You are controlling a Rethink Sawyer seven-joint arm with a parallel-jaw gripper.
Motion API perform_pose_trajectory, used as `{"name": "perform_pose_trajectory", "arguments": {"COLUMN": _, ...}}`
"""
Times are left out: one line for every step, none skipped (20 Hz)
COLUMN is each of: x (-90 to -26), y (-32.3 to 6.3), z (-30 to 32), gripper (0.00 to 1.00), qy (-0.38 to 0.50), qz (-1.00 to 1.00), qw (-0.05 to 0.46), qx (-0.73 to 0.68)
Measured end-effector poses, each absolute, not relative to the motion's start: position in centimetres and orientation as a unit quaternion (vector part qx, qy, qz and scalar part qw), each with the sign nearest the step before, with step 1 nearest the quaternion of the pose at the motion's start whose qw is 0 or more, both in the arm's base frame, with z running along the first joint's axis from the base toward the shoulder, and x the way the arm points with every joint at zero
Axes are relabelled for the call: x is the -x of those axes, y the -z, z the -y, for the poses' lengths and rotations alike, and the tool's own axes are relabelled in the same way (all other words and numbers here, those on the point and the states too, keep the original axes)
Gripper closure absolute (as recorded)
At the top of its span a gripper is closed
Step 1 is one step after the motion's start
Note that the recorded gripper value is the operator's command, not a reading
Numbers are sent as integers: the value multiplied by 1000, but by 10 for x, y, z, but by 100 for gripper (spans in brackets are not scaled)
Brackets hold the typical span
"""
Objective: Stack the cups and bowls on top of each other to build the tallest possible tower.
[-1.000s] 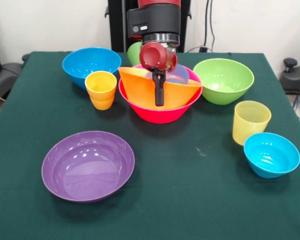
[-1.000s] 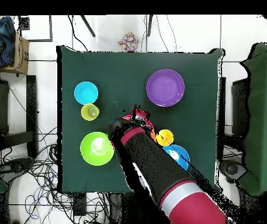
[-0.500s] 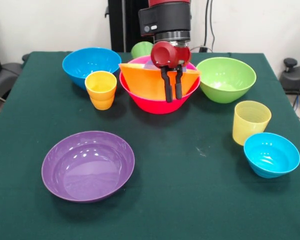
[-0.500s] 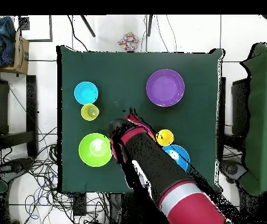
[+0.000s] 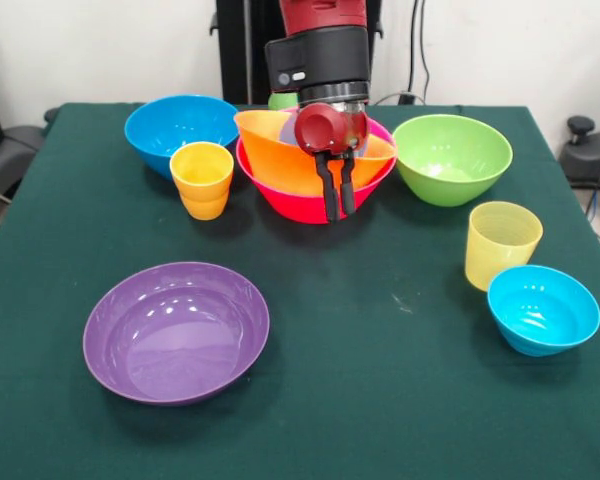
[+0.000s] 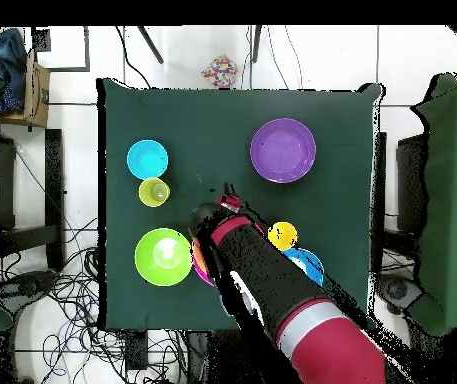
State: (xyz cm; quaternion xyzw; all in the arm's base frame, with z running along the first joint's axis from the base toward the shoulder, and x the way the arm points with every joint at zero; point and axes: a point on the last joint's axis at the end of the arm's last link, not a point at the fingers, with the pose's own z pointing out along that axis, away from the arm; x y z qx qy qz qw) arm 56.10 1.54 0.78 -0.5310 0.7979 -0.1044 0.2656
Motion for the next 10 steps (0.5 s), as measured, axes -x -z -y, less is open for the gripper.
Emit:
{"name": "perform_pose_trajectory", "arguments": {"x": -560, "y": -7, "z": -16, "gripper": 0, "qy": 104, "qz": -800, "qw": 263, "qx": 529}}
{"name": "perform_pose_trajectory", "arguments": {"x": -555, "y": -4, "z": -17, "gripper": 100, "qy": 103, "qz": -807, "qw": 255, "qx": 523}}
{"name": "perform_pose_trajectory", "arguments": {"x": -554, "y": -4, "z": -17, "gripper": 100, "qy": 103, "qz": -806, "qw": 255, "qx": 525}}
{"name": "perform_pose_trajectory", "arguments": {"x": -554, "y": -3, "z": -18, "gripper": 100, "qy": 103, "qz": -805, "qw": 256, "qx": 526}}
{"name": "perform_pose_trajectory", "arguments": {"x": -554, "y": -3, "z": -18, "gripper": 100, "qy": 102, "qz": -804, "qw": 256, "qx": 528}}
{"name": "perform_pose_trajectory", "arguments": {"x": -555, "y": 0, "z": -17, "gripper": 100, "qy": 99, "qz": -794, "qw": 262, "qx": 540}}
{"name": "perform_pose_trajectory", "arguments": {"x": -555, "y": 1, "z": -16, "gripper": 100, "qy": 98, "qz": -791, "qw": 263, "qx": 543}}
{"name": "perform_pose_trajectory", "arguments": {"x": -555, "y": 2, "z": -14, "gripper": 100, "qy": 97, "qz": -788, "qw": 265, "qx": 547}}
{"name": "perform_pose_trajectory", "arguments": {"x": -555, "y": 3, "z": -9, "gripper": 100, "qy": 97, "qz": -782, "qw": 268, "qx": 553}}
{"name": "perform_pose_trajectory", "arguments": {"x": -555, "y": 3, "z": -7, "gripper": 100, "qy": 97, "qz": -783, "qw": 268, "qx": 553}}
